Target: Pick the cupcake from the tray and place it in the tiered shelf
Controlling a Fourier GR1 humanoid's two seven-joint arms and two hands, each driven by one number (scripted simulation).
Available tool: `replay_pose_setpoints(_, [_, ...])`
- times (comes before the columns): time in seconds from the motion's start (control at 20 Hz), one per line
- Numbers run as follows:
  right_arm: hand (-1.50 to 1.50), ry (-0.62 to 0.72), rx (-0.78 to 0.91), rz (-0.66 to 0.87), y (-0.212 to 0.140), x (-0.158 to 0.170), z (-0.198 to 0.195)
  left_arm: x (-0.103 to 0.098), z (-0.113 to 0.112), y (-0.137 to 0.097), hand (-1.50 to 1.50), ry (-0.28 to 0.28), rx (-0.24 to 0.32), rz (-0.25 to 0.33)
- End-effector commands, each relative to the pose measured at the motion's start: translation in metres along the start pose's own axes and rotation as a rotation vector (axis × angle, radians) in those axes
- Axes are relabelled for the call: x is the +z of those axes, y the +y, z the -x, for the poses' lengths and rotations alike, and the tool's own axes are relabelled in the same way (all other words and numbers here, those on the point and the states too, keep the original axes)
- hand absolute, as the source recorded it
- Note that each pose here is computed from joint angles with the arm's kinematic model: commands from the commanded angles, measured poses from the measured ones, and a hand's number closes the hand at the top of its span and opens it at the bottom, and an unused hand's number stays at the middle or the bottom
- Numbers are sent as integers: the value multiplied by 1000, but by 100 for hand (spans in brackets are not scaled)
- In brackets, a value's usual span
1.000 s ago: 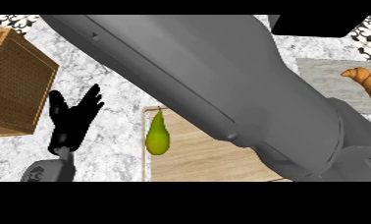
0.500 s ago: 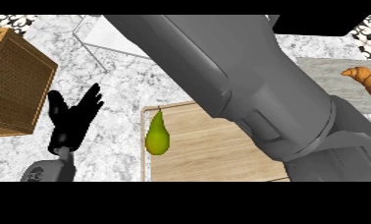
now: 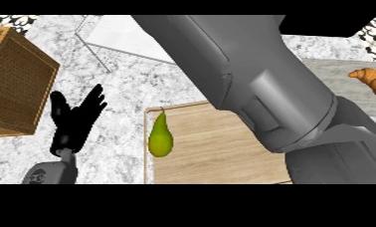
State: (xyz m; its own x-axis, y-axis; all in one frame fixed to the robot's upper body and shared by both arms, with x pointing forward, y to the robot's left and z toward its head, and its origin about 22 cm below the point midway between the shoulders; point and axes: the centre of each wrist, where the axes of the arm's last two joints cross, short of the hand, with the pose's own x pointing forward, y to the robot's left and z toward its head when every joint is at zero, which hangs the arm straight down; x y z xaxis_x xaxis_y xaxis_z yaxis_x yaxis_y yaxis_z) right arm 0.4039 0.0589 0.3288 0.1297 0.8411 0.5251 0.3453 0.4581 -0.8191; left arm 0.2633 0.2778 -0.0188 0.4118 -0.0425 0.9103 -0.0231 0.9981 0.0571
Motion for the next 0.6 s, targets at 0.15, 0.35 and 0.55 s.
replay_pose_setpoints(0.15, [150,-12,-37,1,14,-12,17,3,5,6,0,1,4,-11])
replay_pose_setpoints(0.35, [150,-20,-40,7,14,-10,16,3,11,-6,0,32,15,-6])
replay_pose_setpoints(0.55, [150,-25,32,-23,1,-6,3,3,18,8,0,37,2,0])
